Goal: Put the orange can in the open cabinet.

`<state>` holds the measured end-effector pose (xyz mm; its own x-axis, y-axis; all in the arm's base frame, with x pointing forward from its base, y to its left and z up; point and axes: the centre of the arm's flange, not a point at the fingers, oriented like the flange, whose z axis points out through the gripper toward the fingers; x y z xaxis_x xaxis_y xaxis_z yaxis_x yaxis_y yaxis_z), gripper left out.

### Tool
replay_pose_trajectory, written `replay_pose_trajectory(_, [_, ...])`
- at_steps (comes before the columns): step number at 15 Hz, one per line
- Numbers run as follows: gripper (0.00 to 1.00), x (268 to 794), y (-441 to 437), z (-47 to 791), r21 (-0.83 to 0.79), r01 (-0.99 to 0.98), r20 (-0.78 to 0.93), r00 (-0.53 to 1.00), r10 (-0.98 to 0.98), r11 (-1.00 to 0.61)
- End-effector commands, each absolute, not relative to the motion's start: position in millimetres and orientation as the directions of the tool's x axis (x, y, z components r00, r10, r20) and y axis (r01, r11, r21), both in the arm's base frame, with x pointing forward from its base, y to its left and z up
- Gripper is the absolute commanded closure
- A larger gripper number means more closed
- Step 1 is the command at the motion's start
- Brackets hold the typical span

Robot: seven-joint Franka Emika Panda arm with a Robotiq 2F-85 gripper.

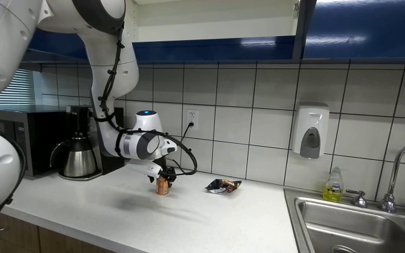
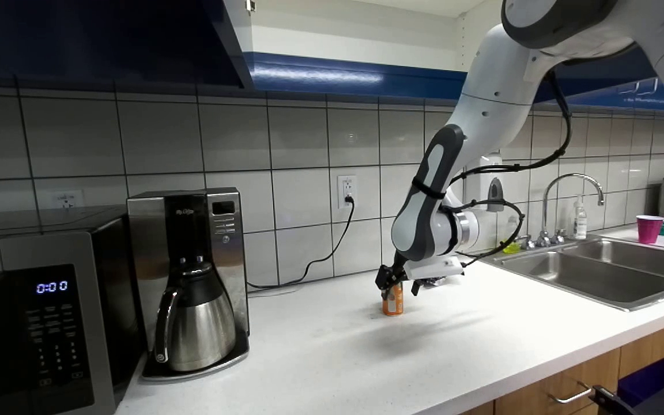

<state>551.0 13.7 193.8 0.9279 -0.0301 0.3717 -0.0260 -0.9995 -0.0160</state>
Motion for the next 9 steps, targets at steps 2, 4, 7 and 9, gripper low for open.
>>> replay_pose_trajectory(2, [0.0,562.3,17.2,189.5,-0.029,-0.029,0.397,0.917,-0.038,-0.999])
replay_pose_trajectory(4, [0.0,564.4,18.7,187.9,-0.029,-0.027,0.4,0.916,-0.036,-0.999])
replay_pose_trajectory(7, [0.0,568.4,20.7,186.3,-0.029,-0.023,0.404,0.914,-0.033,-0.999])
replay_pose_trajectory(9, [0.0,571.0,22.5,185.8,-0.03,-0.022,0.408,0.912,-0.032,-0.999])
